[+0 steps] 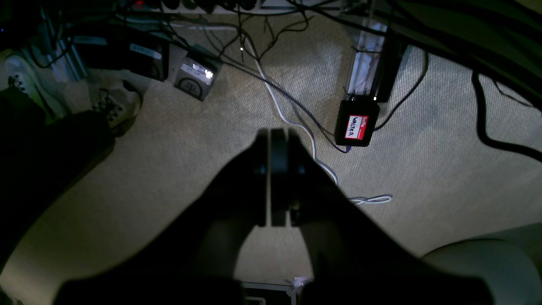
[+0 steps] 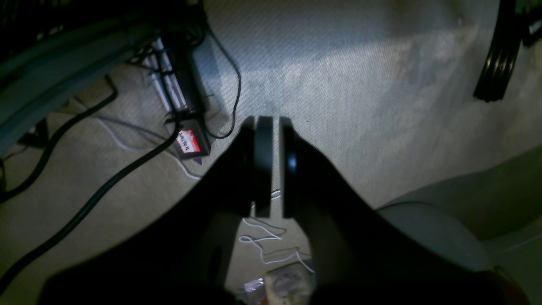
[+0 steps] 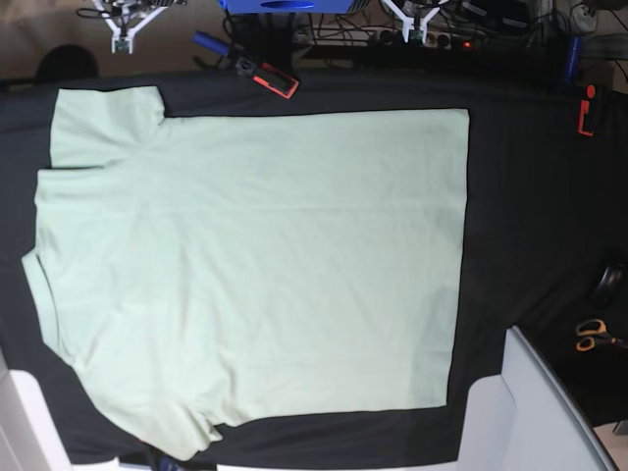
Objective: Fold the T-shirt properly
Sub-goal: 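Move both grippers from rest toward the shirt's shoulder corners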
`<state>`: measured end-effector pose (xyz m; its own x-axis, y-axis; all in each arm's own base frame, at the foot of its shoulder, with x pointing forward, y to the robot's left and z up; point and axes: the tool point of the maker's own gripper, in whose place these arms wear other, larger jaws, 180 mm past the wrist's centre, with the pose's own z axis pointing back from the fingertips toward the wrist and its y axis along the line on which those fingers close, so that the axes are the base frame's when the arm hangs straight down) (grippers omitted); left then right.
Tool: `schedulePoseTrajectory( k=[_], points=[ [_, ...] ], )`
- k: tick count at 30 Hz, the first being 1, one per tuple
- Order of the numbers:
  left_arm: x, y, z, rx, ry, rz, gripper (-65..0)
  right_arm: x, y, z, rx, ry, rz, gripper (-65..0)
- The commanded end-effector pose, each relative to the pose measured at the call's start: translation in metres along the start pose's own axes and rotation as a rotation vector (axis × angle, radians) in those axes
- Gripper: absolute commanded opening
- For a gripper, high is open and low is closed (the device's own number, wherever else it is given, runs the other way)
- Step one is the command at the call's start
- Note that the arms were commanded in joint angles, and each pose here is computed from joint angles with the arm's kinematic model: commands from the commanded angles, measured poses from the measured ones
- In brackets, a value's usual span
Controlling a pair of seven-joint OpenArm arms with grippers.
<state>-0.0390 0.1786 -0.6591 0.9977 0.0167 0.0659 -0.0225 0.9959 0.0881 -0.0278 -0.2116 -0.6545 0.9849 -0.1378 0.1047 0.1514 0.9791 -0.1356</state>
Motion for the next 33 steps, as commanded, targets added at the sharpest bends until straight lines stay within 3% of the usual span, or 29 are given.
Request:
schedulePoseTrajectory(
  k=[1,14,33],
  points=[
    [-0.002,0.002,0.000,0.007,-0.003,-0.001,-65.0,0.001,-0.009,0.000,-0.019,-0.006,-0.009,-60.9],
    [-0.002,0.001,0.000,0.006,-0.003,-0.001,-65.0,0.023,-0.014,-0.002,-0.026,-0.039,-0.010,-61.2],
    [0.008,0.003,0.002,0.011,-0.044,-0.003,-65.0,0.010,-0.016,0.001,-0.028,-0.060,-0.003,-61.2]
  ],
)
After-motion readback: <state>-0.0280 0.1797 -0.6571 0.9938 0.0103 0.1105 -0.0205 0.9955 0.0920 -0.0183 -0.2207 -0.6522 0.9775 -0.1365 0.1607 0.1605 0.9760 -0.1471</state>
